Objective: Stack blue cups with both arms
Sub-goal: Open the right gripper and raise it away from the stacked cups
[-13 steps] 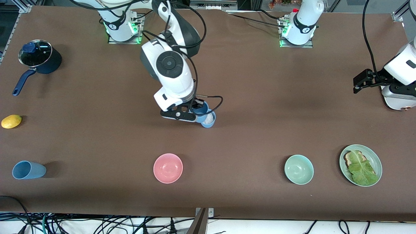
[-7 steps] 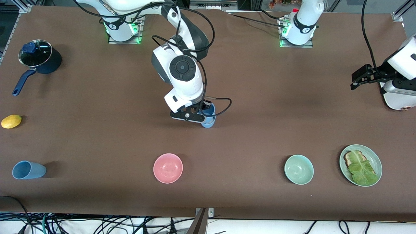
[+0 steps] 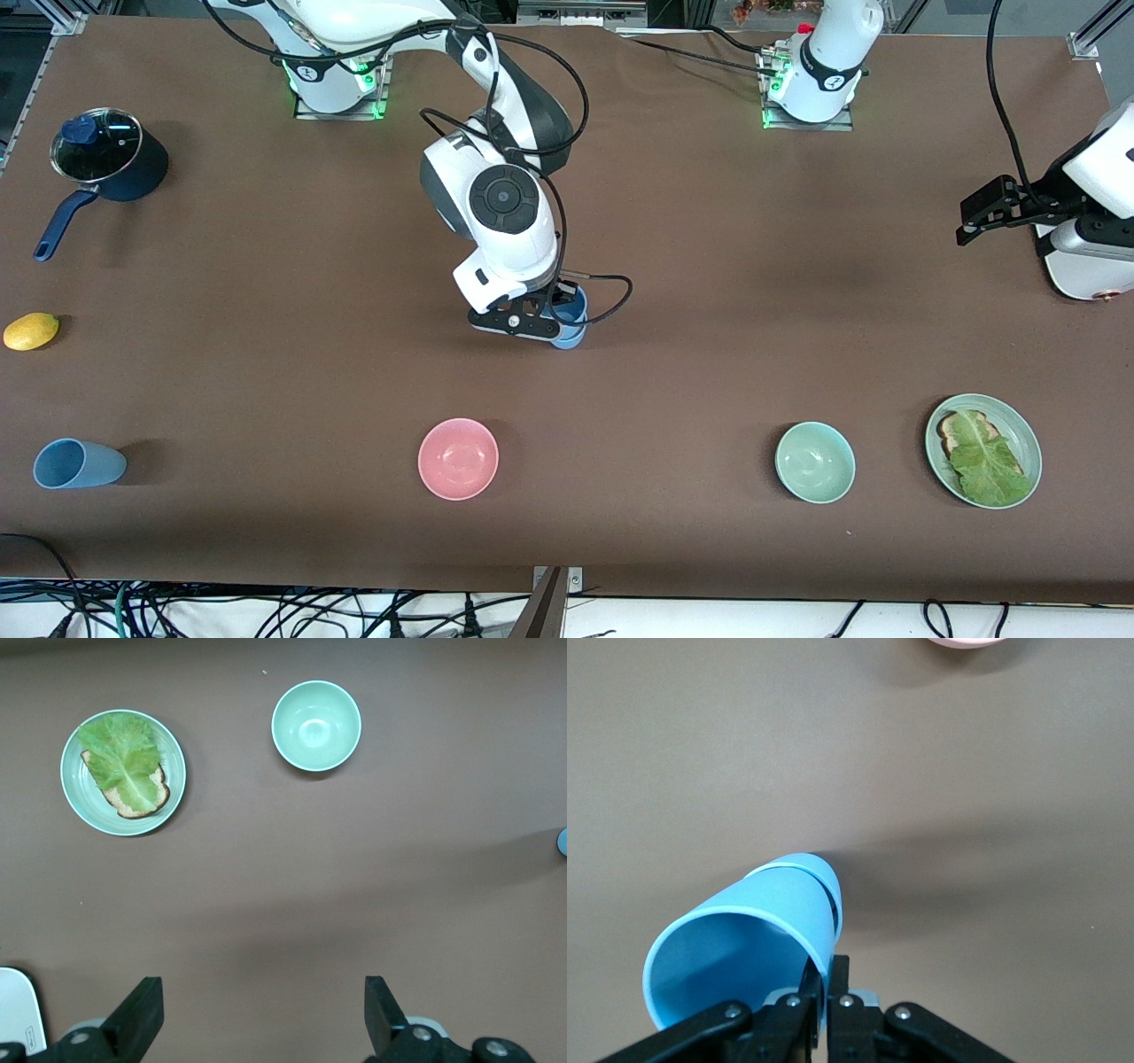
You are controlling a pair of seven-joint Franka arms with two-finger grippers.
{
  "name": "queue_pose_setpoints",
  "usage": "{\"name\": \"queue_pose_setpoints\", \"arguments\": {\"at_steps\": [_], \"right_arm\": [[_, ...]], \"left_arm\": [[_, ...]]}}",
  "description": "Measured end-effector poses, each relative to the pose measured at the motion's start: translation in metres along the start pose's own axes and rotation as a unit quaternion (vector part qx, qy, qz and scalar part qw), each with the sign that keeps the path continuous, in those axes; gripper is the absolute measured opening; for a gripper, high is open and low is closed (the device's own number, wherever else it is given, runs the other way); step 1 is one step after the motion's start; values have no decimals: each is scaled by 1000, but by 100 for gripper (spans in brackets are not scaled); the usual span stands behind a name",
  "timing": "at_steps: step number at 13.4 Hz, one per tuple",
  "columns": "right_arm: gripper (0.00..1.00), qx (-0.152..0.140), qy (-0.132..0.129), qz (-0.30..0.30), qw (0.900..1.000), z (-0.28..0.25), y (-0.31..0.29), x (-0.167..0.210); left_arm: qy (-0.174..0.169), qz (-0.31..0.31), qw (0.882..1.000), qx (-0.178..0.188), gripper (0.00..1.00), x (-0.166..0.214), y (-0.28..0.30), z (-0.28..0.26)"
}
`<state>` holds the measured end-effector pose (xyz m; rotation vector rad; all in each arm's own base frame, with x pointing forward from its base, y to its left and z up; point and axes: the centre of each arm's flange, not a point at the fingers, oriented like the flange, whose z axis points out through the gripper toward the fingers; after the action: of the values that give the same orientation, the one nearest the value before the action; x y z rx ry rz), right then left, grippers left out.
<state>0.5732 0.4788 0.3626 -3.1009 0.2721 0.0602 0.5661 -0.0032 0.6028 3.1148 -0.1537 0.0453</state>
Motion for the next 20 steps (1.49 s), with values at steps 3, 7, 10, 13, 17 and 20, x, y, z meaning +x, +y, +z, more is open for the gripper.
{"name": "queue_pose_setpoints", "arguments": {"at_steps": [3, 7, 10, 13, 17, 20], "right_arm": [[5, 2, 2, 1, 1000, 5, -1, 1], [44, 1, 1, 2, 1000, 8, -2, 2], [77, -7, -2, -2, 1000, 1, 2, 4], [100, -29, -18, -32, 999, -21, 33, 24], [100, -43, -52, -68, 995, -74, 115, 68], [100, -48, -72, -84, 993, -106, 185, 98]], "left_arm": [[-1, -28, 1000, 0, 100, 0, -1, 0], [-2, -33, 999, 0, 100, 0, -2, 1], [-3, -36, 999, 0, 100, 1, -2, 3], [-4, -36, 999, 0, 100, 1, -3, 4], [-4, -36, 999, 0, 100, 1, -3, 4], [-4, -36, 999, 0, 100, 1, -3, 4]]}}
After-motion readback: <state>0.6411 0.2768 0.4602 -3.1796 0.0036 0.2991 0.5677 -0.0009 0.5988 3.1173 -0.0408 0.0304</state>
